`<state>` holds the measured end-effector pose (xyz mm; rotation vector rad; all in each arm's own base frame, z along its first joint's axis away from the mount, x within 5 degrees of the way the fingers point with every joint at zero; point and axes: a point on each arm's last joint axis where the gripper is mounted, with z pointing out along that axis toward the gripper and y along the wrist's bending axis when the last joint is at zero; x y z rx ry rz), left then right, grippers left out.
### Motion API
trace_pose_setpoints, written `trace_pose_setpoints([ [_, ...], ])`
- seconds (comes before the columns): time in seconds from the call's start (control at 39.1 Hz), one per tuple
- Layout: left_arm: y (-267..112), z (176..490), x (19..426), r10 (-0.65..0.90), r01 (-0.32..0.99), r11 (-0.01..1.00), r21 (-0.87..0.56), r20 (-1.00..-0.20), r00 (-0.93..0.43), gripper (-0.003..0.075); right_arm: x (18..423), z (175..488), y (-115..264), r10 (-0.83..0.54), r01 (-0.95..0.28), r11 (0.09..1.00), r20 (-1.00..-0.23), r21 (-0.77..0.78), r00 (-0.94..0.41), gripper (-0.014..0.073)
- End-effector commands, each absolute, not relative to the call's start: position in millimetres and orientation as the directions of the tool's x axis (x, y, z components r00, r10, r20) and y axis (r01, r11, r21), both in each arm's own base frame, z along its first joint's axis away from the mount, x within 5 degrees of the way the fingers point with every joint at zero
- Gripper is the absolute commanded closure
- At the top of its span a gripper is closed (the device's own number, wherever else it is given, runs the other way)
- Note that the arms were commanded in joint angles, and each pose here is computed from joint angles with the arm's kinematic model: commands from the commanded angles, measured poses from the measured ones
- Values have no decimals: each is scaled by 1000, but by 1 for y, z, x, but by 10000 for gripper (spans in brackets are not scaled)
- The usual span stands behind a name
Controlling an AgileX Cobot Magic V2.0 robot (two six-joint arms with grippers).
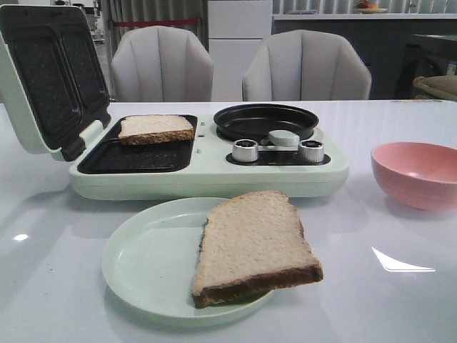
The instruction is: Make breakfast with bread and shrimp
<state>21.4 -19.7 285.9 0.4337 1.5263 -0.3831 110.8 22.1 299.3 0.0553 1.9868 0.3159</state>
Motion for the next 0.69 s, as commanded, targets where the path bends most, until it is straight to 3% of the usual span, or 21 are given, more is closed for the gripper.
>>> trace_pose_setpoints([
  [0.0,-18,301,21,-43,486,874,4,-996,84,157,135,319,29,228,-102,945,-851,310,-472,76],
  [0.2,-18,301,21,-43,486,874,4,-996,84,157,185,318,48,218,-106,917,-705,384,-675,76],
  [0.43,-18,301,21,-43,486,874,4,-996,84,157,232,286,74,220,-140,824,-538,548,-813,76],
  [0.66,-18,301,21,-43,486,874,4,-996,84,157,265,246,89,192,-171,758,-465,630,-864,76],
])
